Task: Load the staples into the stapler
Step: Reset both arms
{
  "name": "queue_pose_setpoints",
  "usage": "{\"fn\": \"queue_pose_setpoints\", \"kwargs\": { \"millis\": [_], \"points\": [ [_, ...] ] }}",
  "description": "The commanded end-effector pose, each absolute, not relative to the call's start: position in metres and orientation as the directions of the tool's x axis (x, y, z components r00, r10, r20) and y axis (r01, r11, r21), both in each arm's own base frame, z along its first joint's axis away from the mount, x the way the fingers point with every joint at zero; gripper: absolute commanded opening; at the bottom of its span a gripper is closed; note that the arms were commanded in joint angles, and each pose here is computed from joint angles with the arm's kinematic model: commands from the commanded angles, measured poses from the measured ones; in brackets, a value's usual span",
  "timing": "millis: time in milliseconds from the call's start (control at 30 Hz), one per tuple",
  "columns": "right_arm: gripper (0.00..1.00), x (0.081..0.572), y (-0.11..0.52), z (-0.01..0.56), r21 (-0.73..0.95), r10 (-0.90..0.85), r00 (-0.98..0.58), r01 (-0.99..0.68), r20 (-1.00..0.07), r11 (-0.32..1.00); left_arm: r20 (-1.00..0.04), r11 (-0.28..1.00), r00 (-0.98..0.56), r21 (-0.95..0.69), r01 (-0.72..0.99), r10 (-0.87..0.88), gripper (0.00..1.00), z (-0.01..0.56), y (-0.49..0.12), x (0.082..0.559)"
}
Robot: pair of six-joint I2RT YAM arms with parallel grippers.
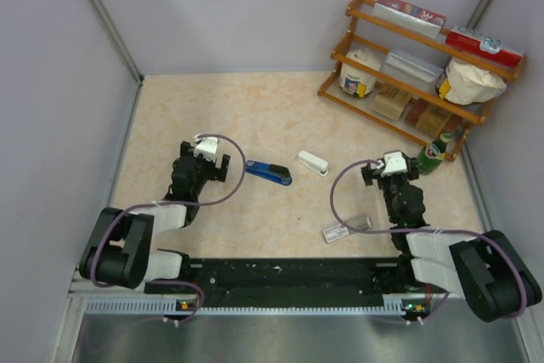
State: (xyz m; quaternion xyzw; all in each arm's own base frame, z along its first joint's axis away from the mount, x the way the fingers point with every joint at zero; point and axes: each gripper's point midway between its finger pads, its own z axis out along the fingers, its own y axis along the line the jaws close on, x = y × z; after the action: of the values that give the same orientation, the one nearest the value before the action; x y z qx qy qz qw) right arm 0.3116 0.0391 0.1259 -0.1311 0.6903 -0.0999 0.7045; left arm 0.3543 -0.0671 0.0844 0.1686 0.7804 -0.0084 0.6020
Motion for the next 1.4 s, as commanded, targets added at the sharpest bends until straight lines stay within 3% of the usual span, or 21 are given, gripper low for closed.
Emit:
{"fn": "queue_pose_setpoints", "kwargs": {
  "millis": [0,200,333,533,1367],
  "points": [
    [0.99,0.303,0.029,0.142,-0.206,-0.207,0.128,0.017,-0.970,0.978,-0.980,0.978,-0.084,0.166,0.129,0.178,0.99,0.130,-0.050,0.382],
    [0.99,0.319,0.006,0.148,-0.088,-0.101,0.097,0.127,-0.990,0.988,-0.995,0.997,-0.069,0.073,-0.026,0.072,0.99,0.129,-0.019,0.384],
    [0.99,0.314,0.010,0.140,-0.080,-0.091,0.135,0.085,-0.987,0.993,-0.998,0.999,-0.042,0.050,-0.009,0.050,0.99,0.123,-0.015,0.382],
    [0.99,0.323,0.010,0.121,-0.093,-0.099,0.072,0.075,-0.993,0.993,-0.998,0.999,-0.036,0.048,-0.009,0.048,0.99,0.124,-0.015,0.382],
    [0.99,0.331,0.010,0.131,-0.088,-0.096,0.103,0.083,-0.990,0.993,-0.998,0.999,-0.037,0.047,-0.009,0.046,0.99,0.124,-0.015,0.381]
  ]
}}
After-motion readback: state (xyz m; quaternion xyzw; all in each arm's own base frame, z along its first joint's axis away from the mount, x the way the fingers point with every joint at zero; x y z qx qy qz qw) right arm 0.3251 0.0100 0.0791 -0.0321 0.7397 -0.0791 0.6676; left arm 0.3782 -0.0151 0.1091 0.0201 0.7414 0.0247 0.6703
